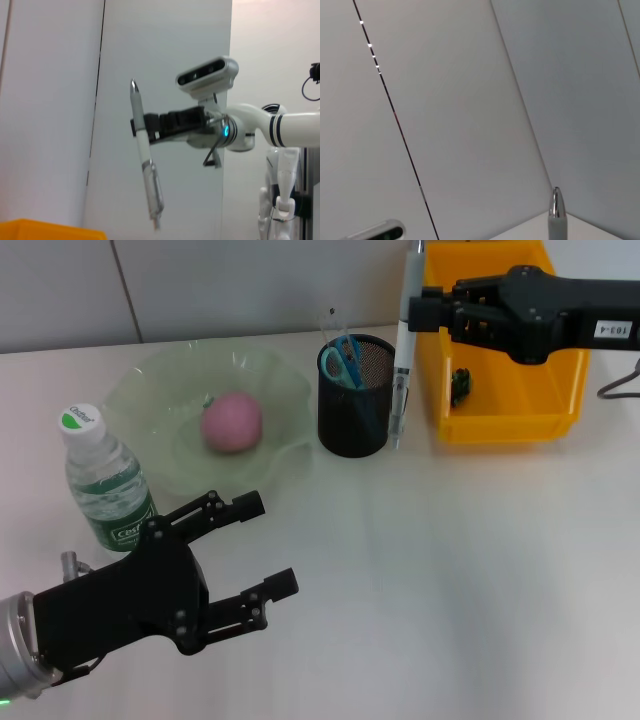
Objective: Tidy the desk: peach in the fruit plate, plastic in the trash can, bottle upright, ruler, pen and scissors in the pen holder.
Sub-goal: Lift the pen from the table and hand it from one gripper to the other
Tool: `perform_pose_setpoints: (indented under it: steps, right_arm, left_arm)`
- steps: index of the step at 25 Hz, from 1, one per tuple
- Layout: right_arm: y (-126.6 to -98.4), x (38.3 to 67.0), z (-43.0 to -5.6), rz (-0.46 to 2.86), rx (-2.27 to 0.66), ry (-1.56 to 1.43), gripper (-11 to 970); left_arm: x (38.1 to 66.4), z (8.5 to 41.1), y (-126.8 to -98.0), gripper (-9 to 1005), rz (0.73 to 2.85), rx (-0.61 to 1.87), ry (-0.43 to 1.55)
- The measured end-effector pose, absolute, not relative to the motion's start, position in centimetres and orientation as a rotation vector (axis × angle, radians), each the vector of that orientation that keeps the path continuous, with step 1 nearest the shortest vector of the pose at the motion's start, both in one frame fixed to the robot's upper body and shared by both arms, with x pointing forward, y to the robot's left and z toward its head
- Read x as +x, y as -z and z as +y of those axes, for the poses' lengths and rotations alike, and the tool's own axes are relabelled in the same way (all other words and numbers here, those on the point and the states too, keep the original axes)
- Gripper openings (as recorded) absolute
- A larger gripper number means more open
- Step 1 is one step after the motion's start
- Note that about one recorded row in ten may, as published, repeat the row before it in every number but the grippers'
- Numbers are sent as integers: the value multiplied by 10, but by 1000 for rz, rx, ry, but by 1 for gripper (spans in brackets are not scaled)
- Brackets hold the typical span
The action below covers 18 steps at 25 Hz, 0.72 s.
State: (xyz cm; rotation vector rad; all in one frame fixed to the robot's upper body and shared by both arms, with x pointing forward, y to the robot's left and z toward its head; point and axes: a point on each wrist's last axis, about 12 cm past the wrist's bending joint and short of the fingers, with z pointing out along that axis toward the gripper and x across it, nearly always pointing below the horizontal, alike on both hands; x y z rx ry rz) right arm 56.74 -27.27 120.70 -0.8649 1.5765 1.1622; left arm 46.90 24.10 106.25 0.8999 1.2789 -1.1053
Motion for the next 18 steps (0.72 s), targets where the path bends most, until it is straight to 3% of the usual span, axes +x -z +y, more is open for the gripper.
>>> perform_pose_setpoints:
  steps: [7, 18]
  right_arm:
    - [-1195, 561, -276, 1432, -1014, -970, 125]
    - [-1170, 542, -287, 1077, -1326, -499, 126]
  left_arm:
    - [469, 242, -1066, 806, 1260, 885, 1115]
    - [476, 241, -1075, 806, 1328, 781, 1291]
